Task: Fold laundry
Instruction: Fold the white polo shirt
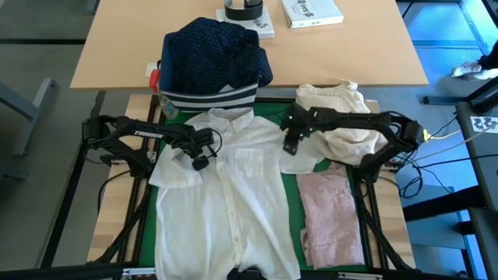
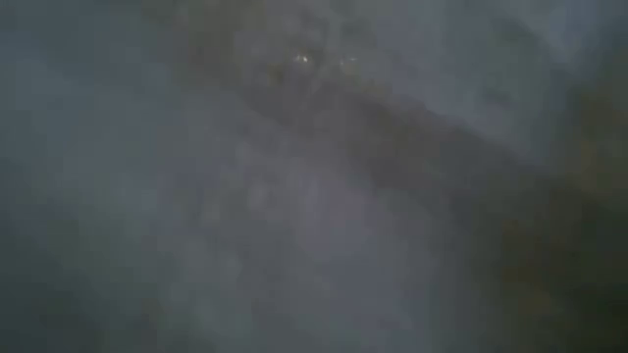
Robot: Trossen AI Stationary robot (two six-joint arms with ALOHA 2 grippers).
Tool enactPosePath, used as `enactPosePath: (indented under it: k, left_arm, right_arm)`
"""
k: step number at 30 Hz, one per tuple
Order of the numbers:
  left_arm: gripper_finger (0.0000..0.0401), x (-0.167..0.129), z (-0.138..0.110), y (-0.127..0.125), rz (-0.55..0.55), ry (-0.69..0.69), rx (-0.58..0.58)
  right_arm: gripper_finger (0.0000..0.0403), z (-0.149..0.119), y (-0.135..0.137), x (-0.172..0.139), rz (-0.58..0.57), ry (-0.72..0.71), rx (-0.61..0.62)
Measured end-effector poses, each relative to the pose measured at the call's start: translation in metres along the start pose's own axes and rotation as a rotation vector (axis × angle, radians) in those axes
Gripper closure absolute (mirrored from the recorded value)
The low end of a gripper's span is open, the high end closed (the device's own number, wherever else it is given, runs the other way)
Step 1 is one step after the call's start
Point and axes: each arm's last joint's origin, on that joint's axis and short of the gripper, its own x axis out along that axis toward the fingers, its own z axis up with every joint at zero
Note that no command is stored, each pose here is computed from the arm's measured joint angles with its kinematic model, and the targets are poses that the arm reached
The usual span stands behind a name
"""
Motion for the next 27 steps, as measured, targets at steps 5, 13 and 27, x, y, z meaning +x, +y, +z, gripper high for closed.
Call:
enactPosePath:
  k: [5,13,27]
  left_arm:
    - [0.0401,-0.001,0.000,-0.001,-0.026,0.003,-0.001]
    - [0.0401,-0.001,0.000,-0.002,-0.086,0.018,-0.004]
    - [0.0401,-0.004,-0.005,-0.005,-0.221,0.120,0.001]
  right_arm:
    - [0.0247,-0.009,0.028,0.013,0.071,0.062,-0.060]
    - [0.0247,-0.044,0.060,0.032,0.021,0.156,-0.102]
    - [0.0247,-0.069,0.080,0.018,0.121,0.392,-0.089]
